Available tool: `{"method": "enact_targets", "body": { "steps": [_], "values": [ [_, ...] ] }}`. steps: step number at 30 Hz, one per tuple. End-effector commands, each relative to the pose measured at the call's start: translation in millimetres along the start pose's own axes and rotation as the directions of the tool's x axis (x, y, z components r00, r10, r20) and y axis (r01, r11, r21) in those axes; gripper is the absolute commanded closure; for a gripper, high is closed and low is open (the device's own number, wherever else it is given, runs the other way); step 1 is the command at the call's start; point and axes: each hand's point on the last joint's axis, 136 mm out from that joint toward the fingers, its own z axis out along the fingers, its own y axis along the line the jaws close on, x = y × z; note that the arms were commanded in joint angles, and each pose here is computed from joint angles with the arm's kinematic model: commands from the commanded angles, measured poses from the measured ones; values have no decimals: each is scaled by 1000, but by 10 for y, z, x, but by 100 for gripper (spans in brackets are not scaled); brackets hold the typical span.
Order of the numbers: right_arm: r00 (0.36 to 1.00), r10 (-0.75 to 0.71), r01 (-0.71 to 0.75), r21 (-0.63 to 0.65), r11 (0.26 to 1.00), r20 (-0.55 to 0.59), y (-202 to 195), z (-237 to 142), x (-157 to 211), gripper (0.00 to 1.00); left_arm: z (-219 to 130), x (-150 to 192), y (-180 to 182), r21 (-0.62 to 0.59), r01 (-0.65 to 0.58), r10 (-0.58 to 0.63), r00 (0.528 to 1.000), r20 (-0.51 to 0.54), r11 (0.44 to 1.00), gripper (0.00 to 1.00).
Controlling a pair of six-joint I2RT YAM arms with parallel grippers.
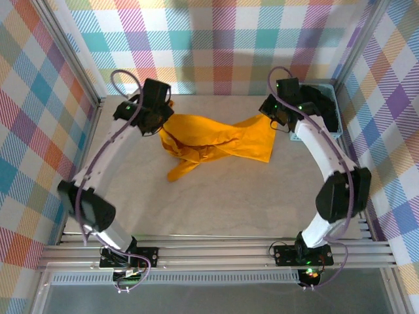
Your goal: Fold and stack the t-shirts
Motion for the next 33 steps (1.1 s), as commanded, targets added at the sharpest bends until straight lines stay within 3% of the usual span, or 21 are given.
{"method": "enact_targets", "body": {
  "steps": [1,6,9,14,17,20,21,22,23,24,25,29,33],
  "values": [
    [997,-77,76,11,997,29,-7,-373,168,100,-300,-260,284,-34,53,-47,986,158,998,100],
    [983,-80,93,-68,993,166,112,-1006,87,100,-851,-671,374,36,78,-86,936,342,996,100],
    [967,-82,100,-66,993,241,181,-1146,-113,100,-922,-907,254,71,85,-106,912,397,994,100],
    [944,-84,102,-42,994,318,397,-825,-600,100,-403,-1272,-105,82,112,-134,920,368,990,100],
    [948,-51,60,-17,998,315,424,-362,-913,100,154,-1563,-295,77,141,-159,926,342,987,100],
    [971,-34,36,-1,999,238,429,260,-1108,100,774,-1811,-425,70,142,-157,937,311,987,100],
    [979,-47,48,0,999,196,434,512,-1118,99,953,-1894,-525,119,138,-167,944,284,983,100],
    [986,-52,54,-9,999,160,447,728,-1137,87,1185,-1892,-550,144,147,-179,953,245,979,93],
    [990,-41,44,-15,999,137,459,828,-1179,76,1317,-1892,-553,168,164,-199,956,215,972,76],
    [996,-38,38,-8,999,78,404,1027,-1086,59,1430,-1846,-522,175,188,-219,960,177,966,44],
    [997,-35,37,-17,999,62,422,1091,-1091,52,1491,-1772,-494,166,188,-212,967,143,968,24],
    [999,-28,28,-7,1000,-43,340,1268,-826,48,1468,-1246,-302,14,41,-41,999,7,999,19],
    [997,-21,18,-37,999,-76,257,1250,-517,49,1333,-380,321,-155,-60,30,982,-186,986,30]
  ]
}}
